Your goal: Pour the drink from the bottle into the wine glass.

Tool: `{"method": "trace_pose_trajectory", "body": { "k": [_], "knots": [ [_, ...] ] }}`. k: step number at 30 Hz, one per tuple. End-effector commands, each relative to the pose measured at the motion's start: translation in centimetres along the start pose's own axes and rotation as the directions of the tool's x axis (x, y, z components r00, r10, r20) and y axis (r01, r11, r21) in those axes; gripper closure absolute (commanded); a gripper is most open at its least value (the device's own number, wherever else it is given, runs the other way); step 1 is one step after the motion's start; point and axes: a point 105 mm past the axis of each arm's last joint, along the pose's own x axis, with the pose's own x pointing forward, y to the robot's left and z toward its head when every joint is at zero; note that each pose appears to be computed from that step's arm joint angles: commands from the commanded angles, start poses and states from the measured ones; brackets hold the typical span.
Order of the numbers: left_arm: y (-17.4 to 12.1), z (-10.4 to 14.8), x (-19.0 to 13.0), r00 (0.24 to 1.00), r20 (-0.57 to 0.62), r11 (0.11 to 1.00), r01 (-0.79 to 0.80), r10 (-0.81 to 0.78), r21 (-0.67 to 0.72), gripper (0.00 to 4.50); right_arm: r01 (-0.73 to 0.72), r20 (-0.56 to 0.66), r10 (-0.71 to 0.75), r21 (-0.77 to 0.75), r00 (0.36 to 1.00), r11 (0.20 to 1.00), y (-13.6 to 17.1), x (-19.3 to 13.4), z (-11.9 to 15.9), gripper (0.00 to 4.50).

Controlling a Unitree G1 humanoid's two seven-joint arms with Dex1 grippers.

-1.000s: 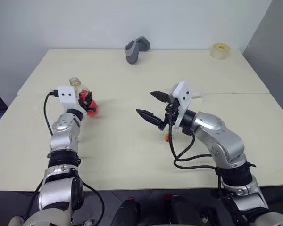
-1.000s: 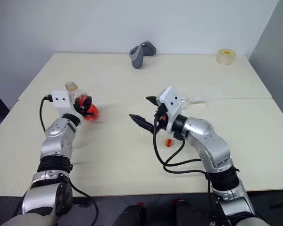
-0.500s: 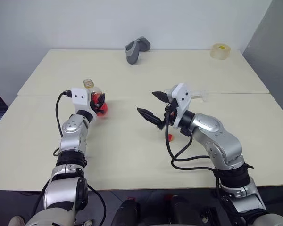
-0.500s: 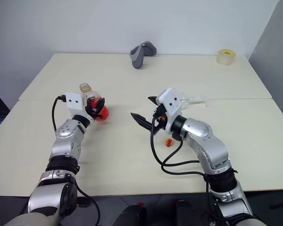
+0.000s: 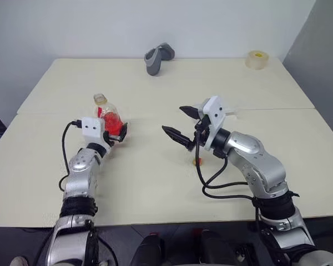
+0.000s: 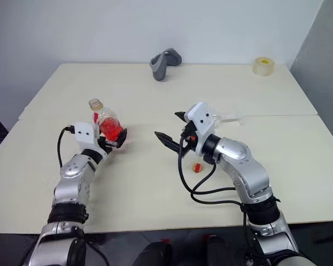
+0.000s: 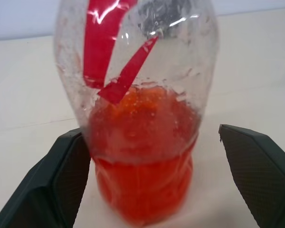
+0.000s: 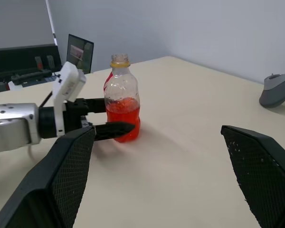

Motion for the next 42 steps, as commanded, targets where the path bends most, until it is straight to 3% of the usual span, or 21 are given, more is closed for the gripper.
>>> {"method": "trace_pose_trajectory", "body": {
  "k": [1, 7, 11, 17, 22, 24, 27, 31, 35, 42],
  "knots": [
    [1.2, 2.2, -1.9, 0.997, 0.047, 0.998, -0.066, 0.067, -0.020, 0.03, 0.003, 0.052, -0.001, -0.033, 0.999, 0.999, -0.2, -0.4, 1.5, 0.00],
    [1.4, 1.9, -5.0, 0.996, -0.011, 0.995, -0.090, 0.090, -0.031, 0.03, 0.001, 0.048, 0.000, -0.023, 0.999, 1.000, -0.2, -0.5, 1.2, 0.00],
    [-1.4, 2.6, -5.7, 0.991, -0.065, 0.993, 0.118, -0.119, -0.033, 0.03, 0.033, 0.012, -0.032, -0.053, 0.999, 0.998, -1.0, -0.8, 0.6, 0.00],
    [-6.1, 4.1, -7.1, 0.867, -0.147, 0.879, 0.472, -0.477, -0.069, 0.03, 0.083, -0.146, -0.144, -0.361, 0.979, 0.929, -4.6, -3.0, -2.2, 0.00],
    [-9.8, 4.5, -8.3, 0.709, -0.182, 0.721, 0.693, -0.681, 0.002, 0.03, 0.147, -0.215, -0.362, -0.644, 0.907, 0.751, -9.9, -6.5, -4.0, 0.00],
    [-10.1, 4.3, -7.7, 0.699, -0.184, 0.708, 0.706, -0.691, 0.024, 0.03, 0.131, -0.230, -0.394, -0.699, 0.890, 0.703, -10.8, -7.0, -4.8, 0.00],
    [-11.1, 4.5, -6.5, 0.664, -0.164, 0.664, 0.745, -0.730, 0.063, 0.03, 0.048, -0.248, -0.467, -0.843, 0.849, 0.536, -12.8, -7.7, -6.0, 0.00],
    [-12.3, 5.2, -5.6, 0.615, -0.132, 0.611, 0.788, -0.777, 0.074, 0.03, -0.004, -0.240, -0.498, -0.904, 0.833, 0.428, -14.4, -7.3, -6.5, 0.00],
    [-13.2, 5.5, -5.0, 0.579, -0.121, 0.574, 0.815, -0.806, 0.075, 0.03, -0.031, -0.236, -0.518, -0.927, 0.822, 0.374, -15.7, -6.5, -6.8, 0.00],
    [-14.0, 5.8, -3.8, 0.567, -0.106, 0.559, 0.824, -0.817, 0.096, 0.03, -0.119, -0.302, -0.527, -0.928, 0.794, 0.353, -17.0, -5.3, -8.6, 0.00]
  ]
}}
